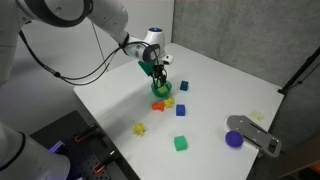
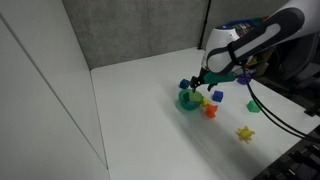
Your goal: Pick up the light green block and put it in the green bowl, pick up the yellow microbe shaped toy and put it in the green bowl
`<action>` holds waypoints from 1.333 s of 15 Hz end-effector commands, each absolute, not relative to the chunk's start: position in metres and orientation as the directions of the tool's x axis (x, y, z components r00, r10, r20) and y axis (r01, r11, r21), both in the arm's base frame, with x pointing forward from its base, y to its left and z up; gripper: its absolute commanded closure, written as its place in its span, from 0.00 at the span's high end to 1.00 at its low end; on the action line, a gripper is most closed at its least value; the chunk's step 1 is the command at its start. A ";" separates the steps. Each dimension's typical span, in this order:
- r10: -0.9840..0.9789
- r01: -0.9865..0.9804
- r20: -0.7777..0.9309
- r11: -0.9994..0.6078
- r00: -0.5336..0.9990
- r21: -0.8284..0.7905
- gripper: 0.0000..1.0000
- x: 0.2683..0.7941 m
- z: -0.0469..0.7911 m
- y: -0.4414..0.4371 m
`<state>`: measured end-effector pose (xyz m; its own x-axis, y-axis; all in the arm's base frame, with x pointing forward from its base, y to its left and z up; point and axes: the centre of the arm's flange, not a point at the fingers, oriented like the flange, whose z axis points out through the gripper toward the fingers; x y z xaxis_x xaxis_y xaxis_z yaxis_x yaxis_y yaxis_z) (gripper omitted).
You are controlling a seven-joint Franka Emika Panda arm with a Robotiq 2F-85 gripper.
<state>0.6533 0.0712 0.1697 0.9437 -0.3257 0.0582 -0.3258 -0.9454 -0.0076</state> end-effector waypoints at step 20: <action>-0.122 -0.099 -0.276 -0.991 0.953 0.094 1.00 0.484 0.097 -0.017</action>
